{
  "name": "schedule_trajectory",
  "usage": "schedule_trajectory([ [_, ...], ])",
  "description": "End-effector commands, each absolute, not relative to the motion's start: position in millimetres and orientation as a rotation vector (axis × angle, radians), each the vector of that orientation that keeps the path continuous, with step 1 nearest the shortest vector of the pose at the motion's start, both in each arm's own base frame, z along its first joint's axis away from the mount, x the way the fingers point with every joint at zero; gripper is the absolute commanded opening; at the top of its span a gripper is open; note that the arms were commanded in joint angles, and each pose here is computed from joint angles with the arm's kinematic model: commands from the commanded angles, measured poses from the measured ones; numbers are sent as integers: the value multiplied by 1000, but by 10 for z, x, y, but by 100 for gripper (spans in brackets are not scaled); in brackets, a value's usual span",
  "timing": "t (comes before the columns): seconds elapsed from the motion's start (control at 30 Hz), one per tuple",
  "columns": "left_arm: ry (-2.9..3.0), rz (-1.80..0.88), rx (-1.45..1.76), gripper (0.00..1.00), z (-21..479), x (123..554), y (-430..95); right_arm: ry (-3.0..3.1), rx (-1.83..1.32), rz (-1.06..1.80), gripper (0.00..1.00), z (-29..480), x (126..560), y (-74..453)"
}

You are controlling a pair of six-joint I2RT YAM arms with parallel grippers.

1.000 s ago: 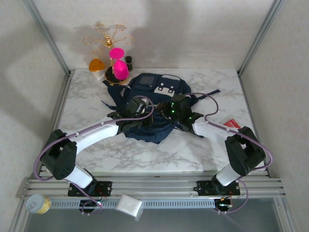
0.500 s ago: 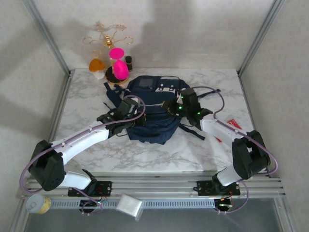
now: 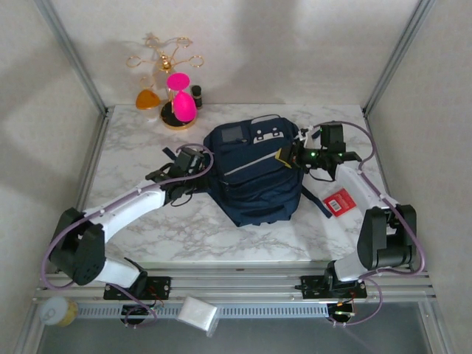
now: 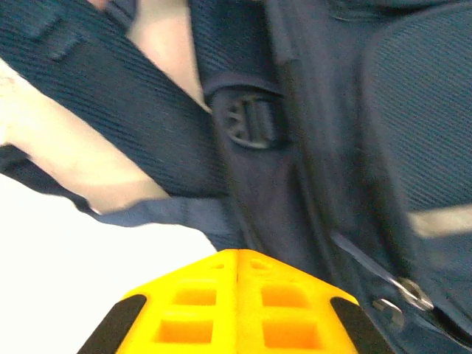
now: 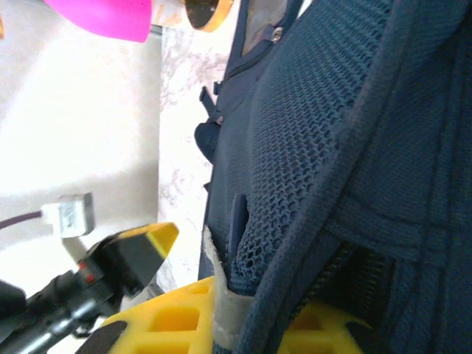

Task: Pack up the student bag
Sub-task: Unzip the student bag at the center of the table.

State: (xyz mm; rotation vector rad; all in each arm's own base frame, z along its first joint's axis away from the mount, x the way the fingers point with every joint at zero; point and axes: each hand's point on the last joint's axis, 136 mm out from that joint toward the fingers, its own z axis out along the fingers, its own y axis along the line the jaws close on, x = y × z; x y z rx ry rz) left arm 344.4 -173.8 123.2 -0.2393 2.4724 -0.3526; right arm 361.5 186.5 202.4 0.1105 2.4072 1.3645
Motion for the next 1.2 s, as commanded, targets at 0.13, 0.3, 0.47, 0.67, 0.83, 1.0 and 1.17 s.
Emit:
schedule_trajectory([
  [0.13, 2378, -457, -116, 0, 1412, 3678, -1949, 2295, -43, 1372, 0, 2327, 3758, 1926],
  [0.3, 2311, -547, 26, 16, 1441, 3548, -2072, 2315, 98, 1301, 29, 2265, 3945, 1845],
  [0.47, 2324, -602, 64, 18, 1320, 3596, -2220, 2325, 235, 1224, 54, 2252, 3819, 1990],
  [0.67, 2317, -745, 76, 17, 1186, 3632, -2455, 2352, 384, 1196, 62, 2042, 3487, 2304],
  [0.83, 2298, -868, 107, 16, 1203, 3606, -2684, 2404, 391, 1177, 65, 1882, 3405, 2633],
  [1.0, 2275, -936, 133, 12, 1233, 3587, -2823, 2346, 452, 1150, 65, 1816, 3438, 2911],
  [1.17, 2265, -915, 110, 9, 1263, 3581, -2762, 2349, 437, 1064, 51, 1613, 3574, 3112],
])
